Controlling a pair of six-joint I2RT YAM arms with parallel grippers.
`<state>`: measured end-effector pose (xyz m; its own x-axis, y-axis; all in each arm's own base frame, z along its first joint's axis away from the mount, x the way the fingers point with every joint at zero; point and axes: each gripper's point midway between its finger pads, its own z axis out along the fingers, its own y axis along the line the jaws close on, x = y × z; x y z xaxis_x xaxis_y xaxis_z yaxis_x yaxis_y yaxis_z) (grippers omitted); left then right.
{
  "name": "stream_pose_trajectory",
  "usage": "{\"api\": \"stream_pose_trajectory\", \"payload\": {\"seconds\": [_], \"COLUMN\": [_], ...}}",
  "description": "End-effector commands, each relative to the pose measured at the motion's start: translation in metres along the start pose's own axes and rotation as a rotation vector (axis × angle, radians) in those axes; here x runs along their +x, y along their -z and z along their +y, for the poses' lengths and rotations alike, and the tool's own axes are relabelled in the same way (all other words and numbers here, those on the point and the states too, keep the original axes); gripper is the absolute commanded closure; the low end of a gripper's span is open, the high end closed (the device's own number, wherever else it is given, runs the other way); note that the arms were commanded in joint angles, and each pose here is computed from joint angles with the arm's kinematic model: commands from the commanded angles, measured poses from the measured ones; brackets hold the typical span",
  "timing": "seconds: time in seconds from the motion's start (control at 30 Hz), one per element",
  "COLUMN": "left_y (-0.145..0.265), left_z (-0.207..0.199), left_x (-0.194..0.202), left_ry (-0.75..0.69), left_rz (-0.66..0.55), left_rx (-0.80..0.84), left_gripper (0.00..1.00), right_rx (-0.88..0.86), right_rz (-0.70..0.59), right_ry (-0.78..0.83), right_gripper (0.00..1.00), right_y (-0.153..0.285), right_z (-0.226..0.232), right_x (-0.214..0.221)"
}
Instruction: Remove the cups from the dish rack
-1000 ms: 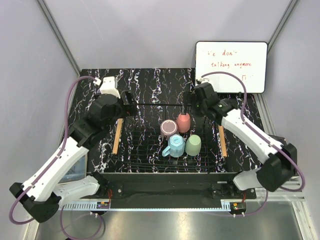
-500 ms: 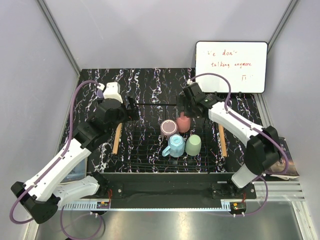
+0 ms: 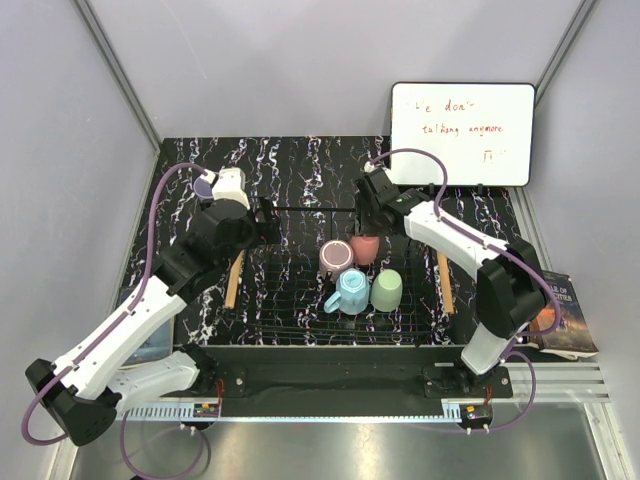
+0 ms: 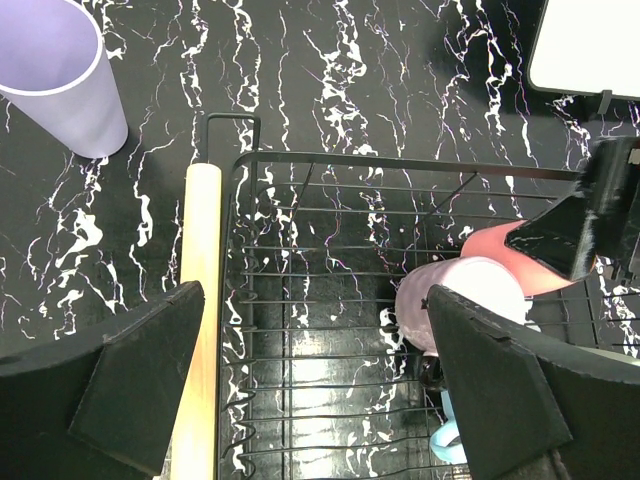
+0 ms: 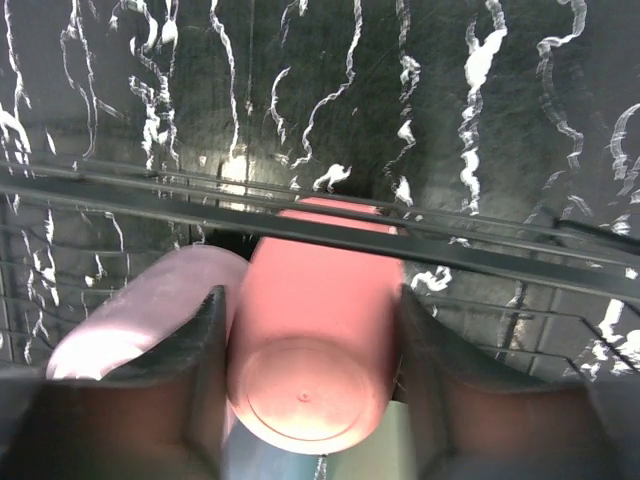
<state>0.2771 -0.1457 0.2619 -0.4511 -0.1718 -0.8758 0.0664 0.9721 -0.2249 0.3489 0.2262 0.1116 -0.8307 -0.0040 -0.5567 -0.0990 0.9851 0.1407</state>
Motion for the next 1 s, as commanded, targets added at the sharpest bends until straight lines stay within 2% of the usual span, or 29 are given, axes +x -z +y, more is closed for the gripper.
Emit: {"api": "stream_pose_trajectory", "payload": {"seconds": [0.0,0.2,0.37,0.57,0.63,0.67,0.7,0.77,0.8,0.83,0.9,0.97], "left_y": [-0.002,0.000,0.001,-0.001,0.001,0.000,0.003,0.016,0.021,0.034,0.052,0.066], "left_z": [-0.014,-0.012,-0.015,-0.024,-0.036,-0.039,-0.049,-0.066,-0.078,-0.091,-0.099,-0.103], "left_x": [-0.009,-0.010,-0.015,-0.018,-0.022,-0.020,-0.019,-0.040,-0.031,-0.051,-0.060,-0.077], "left_ry": [0.037,0.042,0.048,0.076,0.107,0.113,0.121,0.173,0.170,0.203,0.240,0.262], "left_rz": [-0.027,-0.035,-0.045,-0.053,-0.068,-0.069,-0.066,-0.148,-0.136,-0.214,-0.267,-0.328], "left_rx": [0.047,0.044,0.049,0.089,0.147,0.171,0.225,0.345,0.439,0.527,0.621,0.671], "left_gripper": [0.01,0.01,0.01,0.01,0.01,0.01,0.01,0.01,0.01,0.01,0.01,0.01], "right_rx": [-0.029,-0.059,-0.138,-0.270,-0.416,-0.448,-0.546,-0.644,-0.679,-0.709,-0.774,-0.845], "right_rz": [-0.029,-0.105,-0.219,-0.311,-0.390,-0.400,-0.468,-0.470,-0.507,-0.496,-0.530,-0.503], "right_ry": [-0.013,-0.025,-0.049,-0.074,-0.088,-0.096,-0.093,-0.090,-0.097,-0.112,-0.131,-0.172], "right_gripper": [0.99,1.00,1.00,1.00,1.00,1.00,1.00,1.00,1.00,1.00,1.00,1.00], "right_y": [0.009,0.036,0.090,0.145,0.179,0.182,0.207,0.219,0.231,0.233,0.246,0.245], "right_z": [0.008,0.012,0.026,0.040,0.058,0.060,0.070,0.080,0.081,0.082,0.083,0.081], "right_x": [-0.002,-0.020,-0.056,-0.077,-0.087,-0.084,-0.093,-0.087,-0.092,-0.091,-0.097,-0.093]}}
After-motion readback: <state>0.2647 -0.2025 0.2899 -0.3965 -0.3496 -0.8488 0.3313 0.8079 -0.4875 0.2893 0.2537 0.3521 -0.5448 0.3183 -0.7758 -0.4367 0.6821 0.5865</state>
